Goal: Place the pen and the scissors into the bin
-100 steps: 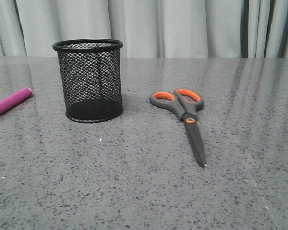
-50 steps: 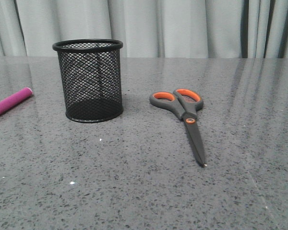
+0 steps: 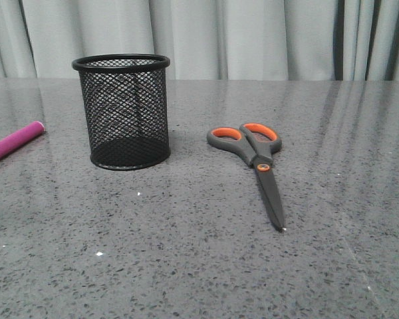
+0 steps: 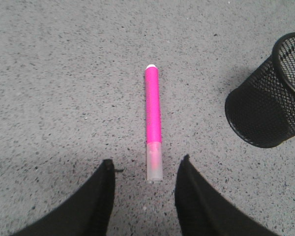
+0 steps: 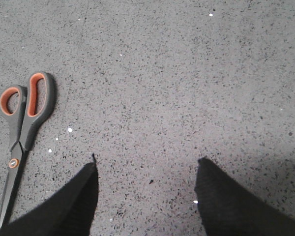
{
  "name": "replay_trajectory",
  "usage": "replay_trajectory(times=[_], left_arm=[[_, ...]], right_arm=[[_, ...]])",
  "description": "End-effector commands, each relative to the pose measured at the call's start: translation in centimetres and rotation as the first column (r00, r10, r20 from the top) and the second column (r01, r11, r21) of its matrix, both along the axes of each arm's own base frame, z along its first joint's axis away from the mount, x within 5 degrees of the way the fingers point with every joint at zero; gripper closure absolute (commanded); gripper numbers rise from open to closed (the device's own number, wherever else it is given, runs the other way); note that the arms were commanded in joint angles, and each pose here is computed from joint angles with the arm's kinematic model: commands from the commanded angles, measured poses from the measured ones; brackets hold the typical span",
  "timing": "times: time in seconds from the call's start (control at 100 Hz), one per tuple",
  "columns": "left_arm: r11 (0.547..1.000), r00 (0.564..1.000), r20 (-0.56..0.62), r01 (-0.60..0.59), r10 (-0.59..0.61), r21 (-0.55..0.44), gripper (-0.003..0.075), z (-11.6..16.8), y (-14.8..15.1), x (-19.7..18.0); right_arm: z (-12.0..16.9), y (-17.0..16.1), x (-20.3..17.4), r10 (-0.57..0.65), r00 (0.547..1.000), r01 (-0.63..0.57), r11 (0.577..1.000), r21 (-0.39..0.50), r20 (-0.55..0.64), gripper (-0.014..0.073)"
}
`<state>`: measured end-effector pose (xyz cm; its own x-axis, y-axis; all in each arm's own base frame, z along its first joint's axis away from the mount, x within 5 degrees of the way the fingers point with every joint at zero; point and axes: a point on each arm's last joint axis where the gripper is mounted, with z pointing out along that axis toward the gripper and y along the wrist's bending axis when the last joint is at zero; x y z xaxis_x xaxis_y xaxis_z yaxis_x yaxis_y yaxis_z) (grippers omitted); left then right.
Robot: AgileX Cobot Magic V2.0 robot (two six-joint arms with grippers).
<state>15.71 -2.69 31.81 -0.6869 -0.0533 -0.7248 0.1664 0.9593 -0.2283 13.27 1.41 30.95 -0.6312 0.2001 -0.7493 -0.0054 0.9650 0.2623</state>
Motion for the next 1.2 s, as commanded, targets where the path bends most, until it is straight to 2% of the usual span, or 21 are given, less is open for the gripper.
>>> replay_trajectory(times=[0.0,0.08,0.26,0.47,0.56,0.67,0.74,1.19], left_arm=[[0.999,0.997,0.078,0.029,-0.027,-0.028,0.043,1.6,-0.5,1.3],[0.996,0.995,0.057,0.085,-0.084,-0.018,0.0441,1.7,-0.8,2.4],[0.994,0.995,0.001,0.105,-0.105,-0.016,0.0439,1.8,-1.0,5.3],[0.983,0.982,-0.069,0.18,-0.178,0.027,0.0431,0.7,-1.4,8.3],[0.977,0.974,-0.094,0.211,-0.207,0.035,0.0393,0.1,-1.9,9.5],[0.966,0.959,-0.131,0.257,-0.25,0.033,0.0309,-0.7,-3.0,10.5],[0.961,0.952,-0.147,0.275,-0.268,0.03,0.03,-1.1,-3.5,11.1],[0.96,0.939,-0.228,0.274,-0.256,0.051,0.03,-4.4,-3.7,13.7]], right_arm=[[1.4,-0.1,0.4,-0.015,0.997,0.015,1.0,0.004,0.08,0.0194],[1.4,-0.1,0.5,-0.015,0.997,0.015,1.0,0.004,0.081,0.0194],[1.4,-0.1,0.5,-0.015,0.997,0.015,1.0,0.004,0.081,0.0194],[1.5,-0.1,0.5,-0.018,0.996,0.018,1.0,0.004,0.089,0.0194],[1.5,-0.2,0.5,-0.02,0.995,0.019,1.0,0.005,0.095,0.0194],[1.5,-0.2,0.5,-0.02,0.995,0.02,1.0,0.005,0.095,0.0194],[1.5,-0.2,0.5,-0.02,0.995,0.02,1.0,0.005,0.097,0.0194],[1.5,-0.2,0.5,-0.021,0.995,0.021,1.0,0.005,0.099,0.0194]])
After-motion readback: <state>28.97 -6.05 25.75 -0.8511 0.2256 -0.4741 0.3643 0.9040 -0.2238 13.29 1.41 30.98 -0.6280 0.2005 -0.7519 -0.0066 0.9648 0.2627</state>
